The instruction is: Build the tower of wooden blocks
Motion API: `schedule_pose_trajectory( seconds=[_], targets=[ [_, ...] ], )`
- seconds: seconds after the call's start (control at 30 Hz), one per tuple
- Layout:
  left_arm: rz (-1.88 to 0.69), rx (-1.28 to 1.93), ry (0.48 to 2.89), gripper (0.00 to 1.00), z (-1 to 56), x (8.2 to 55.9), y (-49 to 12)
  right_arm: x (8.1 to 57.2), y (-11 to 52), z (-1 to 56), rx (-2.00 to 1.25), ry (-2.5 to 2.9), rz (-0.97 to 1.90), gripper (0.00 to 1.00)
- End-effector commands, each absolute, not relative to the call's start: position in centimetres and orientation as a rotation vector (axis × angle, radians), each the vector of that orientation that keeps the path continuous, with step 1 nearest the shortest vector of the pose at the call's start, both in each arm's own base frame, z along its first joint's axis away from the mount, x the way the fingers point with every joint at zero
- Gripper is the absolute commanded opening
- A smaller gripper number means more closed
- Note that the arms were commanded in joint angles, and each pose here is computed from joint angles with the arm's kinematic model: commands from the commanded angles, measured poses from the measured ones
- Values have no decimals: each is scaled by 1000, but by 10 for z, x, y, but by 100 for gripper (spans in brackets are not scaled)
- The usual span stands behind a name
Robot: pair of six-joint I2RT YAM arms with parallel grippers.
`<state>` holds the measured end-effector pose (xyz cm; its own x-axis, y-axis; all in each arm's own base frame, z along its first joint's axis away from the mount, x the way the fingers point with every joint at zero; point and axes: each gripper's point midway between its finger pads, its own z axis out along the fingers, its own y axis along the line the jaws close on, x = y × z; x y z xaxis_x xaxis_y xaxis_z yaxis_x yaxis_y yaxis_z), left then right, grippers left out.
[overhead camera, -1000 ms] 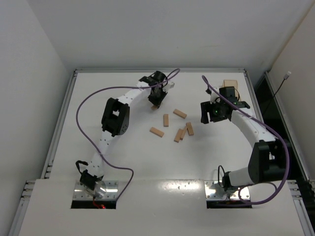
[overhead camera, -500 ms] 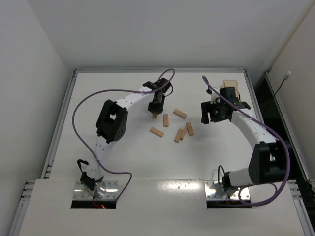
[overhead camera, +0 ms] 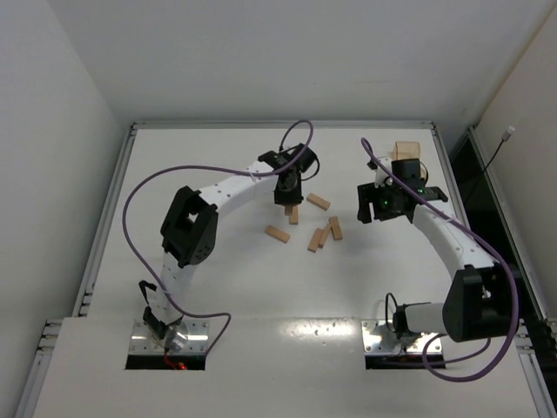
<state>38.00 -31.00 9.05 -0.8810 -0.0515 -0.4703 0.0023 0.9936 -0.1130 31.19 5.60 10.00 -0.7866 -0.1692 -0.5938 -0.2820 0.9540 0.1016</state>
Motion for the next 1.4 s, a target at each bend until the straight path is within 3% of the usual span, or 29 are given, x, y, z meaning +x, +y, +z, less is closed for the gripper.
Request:
schedule_pose_trajectory(
  seconds=[0.0, 1.37],
  targets=[
    [-168, -85, 2582, 0, 101, 380, -330, 312, 56, 109, -301, 2456, 256, 64],
    [-79, -46, 2604, 0, 64, 391, -332, 344, 57, 112, -294, 2446, 262, 64]
  ],
)
